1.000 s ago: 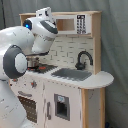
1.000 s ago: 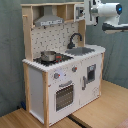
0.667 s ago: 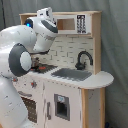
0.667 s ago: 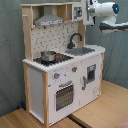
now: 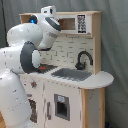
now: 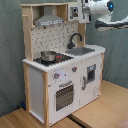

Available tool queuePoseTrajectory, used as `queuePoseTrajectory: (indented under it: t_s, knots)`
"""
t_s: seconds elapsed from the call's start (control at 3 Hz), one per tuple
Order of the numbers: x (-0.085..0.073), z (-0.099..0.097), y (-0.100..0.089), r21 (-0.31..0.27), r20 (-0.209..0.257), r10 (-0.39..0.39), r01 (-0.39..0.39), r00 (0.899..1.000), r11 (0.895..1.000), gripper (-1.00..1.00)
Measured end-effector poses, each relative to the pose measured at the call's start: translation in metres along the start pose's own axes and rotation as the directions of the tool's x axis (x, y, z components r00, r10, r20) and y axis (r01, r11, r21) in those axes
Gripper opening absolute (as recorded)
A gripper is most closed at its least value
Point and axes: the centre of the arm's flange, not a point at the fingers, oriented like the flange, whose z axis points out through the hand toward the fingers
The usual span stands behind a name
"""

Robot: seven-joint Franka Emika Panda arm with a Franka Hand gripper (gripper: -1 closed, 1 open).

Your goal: Play with the kitchen

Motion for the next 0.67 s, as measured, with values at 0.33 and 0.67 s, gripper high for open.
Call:
queuePoseTrajectory:
  t_s: [0.33,0.67]
  knots:
    - [0.0053,0.017,0.001,0.017,-0.008,0.001,-0.001,1.0,1.0,-1.0]
    - [0.0084,0.0227,-0.0051,0.022,0.027,-0.032,0.032,0.999,0.999,-1.0]
